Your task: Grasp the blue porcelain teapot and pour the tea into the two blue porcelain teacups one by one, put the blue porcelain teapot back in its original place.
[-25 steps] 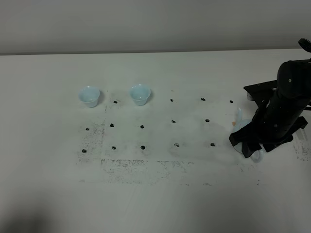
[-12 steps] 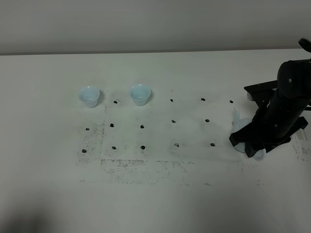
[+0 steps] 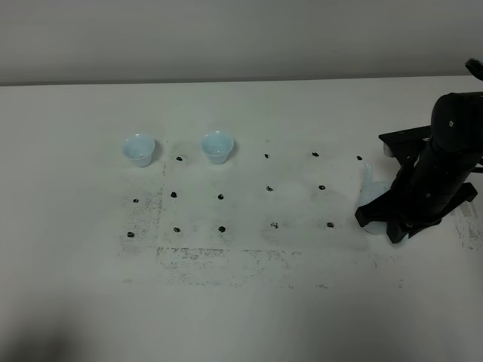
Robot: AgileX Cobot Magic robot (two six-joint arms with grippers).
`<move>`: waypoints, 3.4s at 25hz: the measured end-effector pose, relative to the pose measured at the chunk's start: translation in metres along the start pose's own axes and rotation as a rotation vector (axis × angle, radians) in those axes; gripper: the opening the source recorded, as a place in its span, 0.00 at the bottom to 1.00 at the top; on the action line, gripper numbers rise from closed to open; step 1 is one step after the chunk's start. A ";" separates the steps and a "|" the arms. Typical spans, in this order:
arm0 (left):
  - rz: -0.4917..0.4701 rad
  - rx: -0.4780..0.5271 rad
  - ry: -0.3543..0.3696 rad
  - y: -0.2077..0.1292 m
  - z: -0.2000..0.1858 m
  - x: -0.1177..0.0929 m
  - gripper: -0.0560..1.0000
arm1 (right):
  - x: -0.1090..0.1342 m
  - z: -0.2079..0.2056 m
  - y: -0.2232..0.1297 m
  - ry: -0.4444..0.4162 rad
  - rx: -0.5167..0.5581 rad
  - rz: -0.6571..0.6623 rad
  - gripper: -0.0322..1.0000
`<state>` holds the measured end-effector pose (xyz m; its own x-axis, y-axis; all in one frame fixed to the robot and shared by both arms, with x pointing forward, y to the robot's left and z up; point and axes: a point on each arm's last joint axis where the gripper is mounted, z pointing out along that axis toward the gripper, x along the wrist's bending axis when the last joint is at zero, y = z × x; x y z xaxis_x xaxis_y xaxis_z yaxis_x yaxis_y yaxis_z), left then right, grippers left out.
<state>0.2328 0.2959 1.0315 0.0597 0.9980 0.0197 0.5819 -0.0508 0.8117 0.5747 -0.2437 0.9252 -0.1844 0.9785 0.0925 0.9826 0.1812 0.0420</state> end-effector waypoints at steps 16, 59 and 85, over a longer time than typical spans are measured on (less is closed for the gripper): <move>0.000 0.000 0.000 0.000 0.000 0.000 0.62 | 0.000 -0.013 -0.001 -0.019 -0.036 -0.022 0.11; 0.001 0.000 0.000 0.000 0.000 0.000 0.62 | 0.030 -0.103 0.167 -0.084 -0.363 -0.662 0.11; 0.001 0.000 0.000 0.000 0.000 0.000 0.62 | 0.094 -0.063 0.204 -0.202 -0.497 -1.140 0.11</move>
<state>0.2328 0.2959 1.0315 0.0603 0.9980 0.0204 0.5818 -0.0517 0.8117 0.7558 -0.1210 1.0047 -0.8697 0.2968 -0.3944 0.1449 0.9173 0.3708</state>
